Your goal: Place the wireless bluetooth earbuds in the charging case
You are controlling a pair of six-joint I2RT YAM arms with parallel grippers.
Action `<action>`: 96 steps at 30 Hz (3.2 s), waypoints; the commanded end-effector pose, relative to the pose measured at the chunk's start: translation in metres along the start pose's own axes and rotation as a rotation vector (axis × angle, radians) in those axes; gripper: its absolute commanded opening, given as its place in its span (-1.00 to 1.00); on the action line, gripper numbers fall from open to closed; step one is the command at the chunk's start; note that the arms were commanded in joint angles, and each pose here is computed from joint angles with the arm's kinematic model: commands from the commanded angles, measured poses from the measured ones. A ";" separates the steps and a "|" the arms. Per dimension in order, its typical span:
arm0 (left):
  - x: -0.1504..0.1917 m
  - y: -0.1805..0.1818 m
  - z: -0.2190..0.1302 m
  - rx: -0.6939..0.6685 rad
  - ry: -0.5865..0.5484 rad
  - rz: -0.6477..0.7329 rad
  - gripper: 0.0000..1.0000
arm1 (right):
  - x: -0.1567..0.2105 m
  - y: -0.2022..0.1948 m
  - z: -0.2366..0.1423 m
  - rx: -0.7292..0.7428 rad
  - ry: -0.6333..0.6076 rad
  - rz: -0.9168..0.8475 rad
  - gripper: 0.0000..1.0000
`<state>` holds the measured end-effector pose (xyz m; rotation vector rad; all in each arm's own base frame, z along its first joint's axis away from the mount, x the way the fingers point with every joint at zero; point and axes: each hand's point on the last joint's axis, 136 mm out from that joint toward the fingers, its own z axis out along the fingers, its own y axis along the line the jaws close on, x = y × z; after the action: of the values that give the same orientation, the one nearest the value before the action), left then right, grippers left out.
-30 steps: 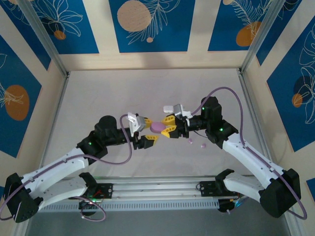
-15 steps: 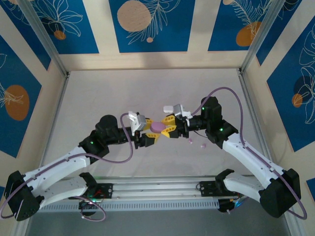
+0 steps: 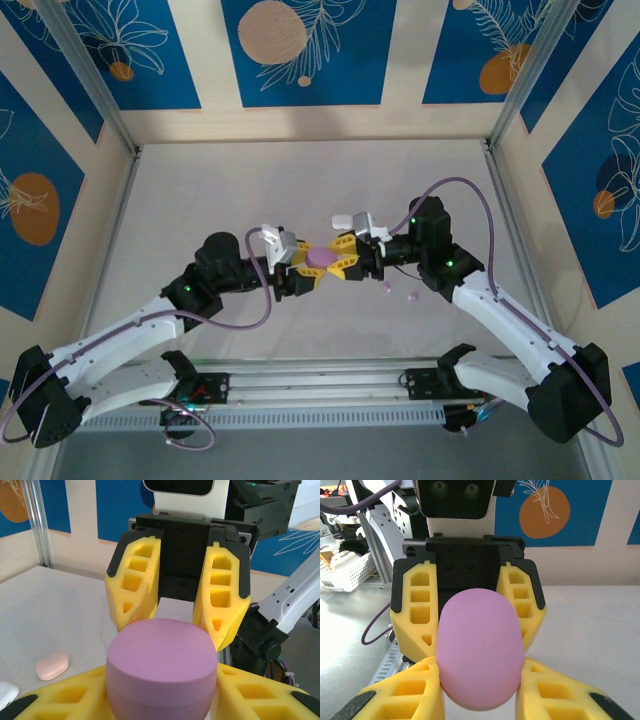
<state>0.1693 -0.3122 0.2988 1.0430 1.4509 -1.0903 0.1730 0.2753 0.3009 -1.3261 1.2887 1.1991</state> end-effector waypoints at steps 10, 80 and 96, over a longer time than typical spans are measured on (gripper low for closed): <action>-0.021 -0.013 0.000 0.069 -0.045 0.020 -0.24 | -0.010 -0.003 0.001 0.023 -0.009 -0.041 -0.39; -0.001 0.006 -0.009 -0.093 -0.168 -0.063 -0.44 | 0.185 -0.061 -0.132 1.041 0.349 1.566 -0.02; 0.001 0.005 -0.011 -0.103 -0.168 -0.065 -0.43 | 0.263 -0.067 -0.139 1.184 0.776 1.523 -0.25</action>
<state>0.1761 -0.3028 0.2877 0.8365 1.4466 -1.0984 0.2369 0.1160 0.0550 0.4356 3.0569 0.4284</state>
